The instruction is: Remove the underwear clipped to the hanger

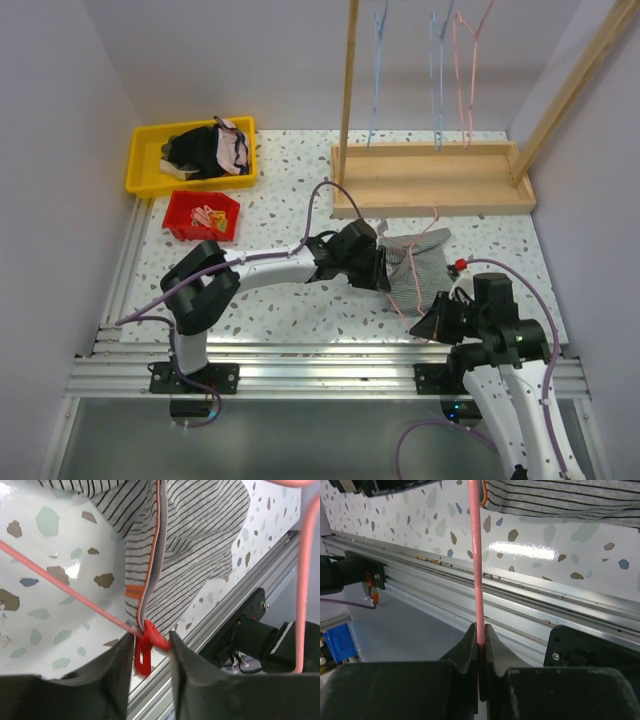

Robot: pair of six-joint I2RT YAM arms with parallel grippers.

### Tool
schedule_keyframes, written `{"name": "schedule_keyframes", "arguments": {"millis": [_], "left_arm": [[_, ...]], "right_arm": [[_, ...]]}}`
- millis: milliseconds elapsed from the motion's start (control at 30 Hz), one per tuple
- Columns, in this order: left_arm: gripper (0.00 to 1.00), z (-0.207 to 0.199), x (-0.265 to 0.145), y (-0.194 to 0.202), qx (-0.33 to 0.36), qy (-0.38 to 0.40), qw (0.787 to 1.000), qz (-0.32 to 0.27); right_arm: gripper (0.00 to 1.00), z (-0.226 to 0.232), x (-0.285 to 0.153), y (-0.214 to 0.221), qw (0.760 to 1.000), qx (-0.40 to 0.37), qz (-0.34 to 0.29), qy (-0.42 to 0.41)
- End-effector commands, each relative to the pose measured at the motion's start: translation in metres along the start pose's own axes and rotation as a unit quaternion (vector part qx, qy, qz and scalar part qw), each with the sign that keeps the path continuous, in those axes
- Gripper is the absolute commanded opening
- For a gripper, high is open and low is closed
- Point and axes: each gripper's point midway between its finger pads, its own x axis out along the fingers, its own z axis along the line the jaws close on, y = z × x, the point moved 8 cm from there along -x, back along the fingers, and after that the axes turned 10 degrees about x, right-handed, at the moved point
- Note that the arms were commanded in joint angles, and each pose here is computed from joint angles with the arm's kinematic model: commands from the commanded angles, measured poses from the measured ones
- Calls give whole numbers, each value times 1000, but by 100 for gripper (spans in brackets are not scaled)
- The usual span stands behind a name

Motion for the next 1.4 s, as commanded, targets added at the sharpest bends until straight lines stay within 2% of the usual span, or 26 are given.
{"name": "schedule_keyframes", "arguments": {"millis": [0, 33, 67, 133, 167, 200, 233, 267, 367, 433, 700, 800, 933, 1033, 1200, 1367], "left_arm": [[41, -22, -26, -16, 3, 64, 996, -69], [46, -22, -26, -15, 0, 69, 995, -68], [56, -23, -27, -15, -2, 70, 995, -68], [67, -24, -23, -15, -10, 75, 995, -61], [79, -27, -23, -17, -11, 79, 995, -62], [86, -26, -19, -16, -20, 77, 995, -57], [97, -26, -19, -16, -24, 78, 995, -55], [100, -27, -18, -16, -29, 78, 995, -54], [100, -27, -16, -16, -62, 75, 994, -50], [100, -21, -10, -11, -75, 54, 995, -27], [99, -14, -5, -13, -97, -11, 995, -4], [93, -11, -3, -17, -106, -13, 994, 11], [74, -9, -2, -19, -115, -4, 993, 28], [65, -11, -2, -23, -112, 0, 993, 30], [57, -5, 3, -22, -114, 7, 992, 47], [43, -3, -2, -15, -113, 20, 992, 49]], "right_arm": [[0, -4, 0, 0, 1000, 5, -10, 18], [0, -4, 0, 0, 1000, 6, -9, 18], [0, -4, 0, 0, 1000, 5, -9, 17], [0, -3, 0, 0, 1000, 3, -7, 14], [0, -3, 0, 0, 1000, 3, -8, 13], [0, -3, 0, 0, 1000, 2, -5, 13], [0, -3, -1, 0, 1000, 2, -7, 12], [0, -2, -1, 0, 1000, 0, -7, 11], [0, -3, -1, 0, 1000, 0, -6, 12], [0, -2, -1, 0, 1000, -2, -8, 12], [0, -3, -1, 1, 1000, -2, -10, 12], [0, -3, -1, 1, 1000, -3, -8, 13], [0, -3, -2, 1, 1000, -3, -11, 12], [0, -4, -1, 1, 1000, -3, -11, 12], [0, -3, -2, 1, 1000, -4, -13, 14], [0, -3, -2, 1, 1000, -2, -16, 14]]}}
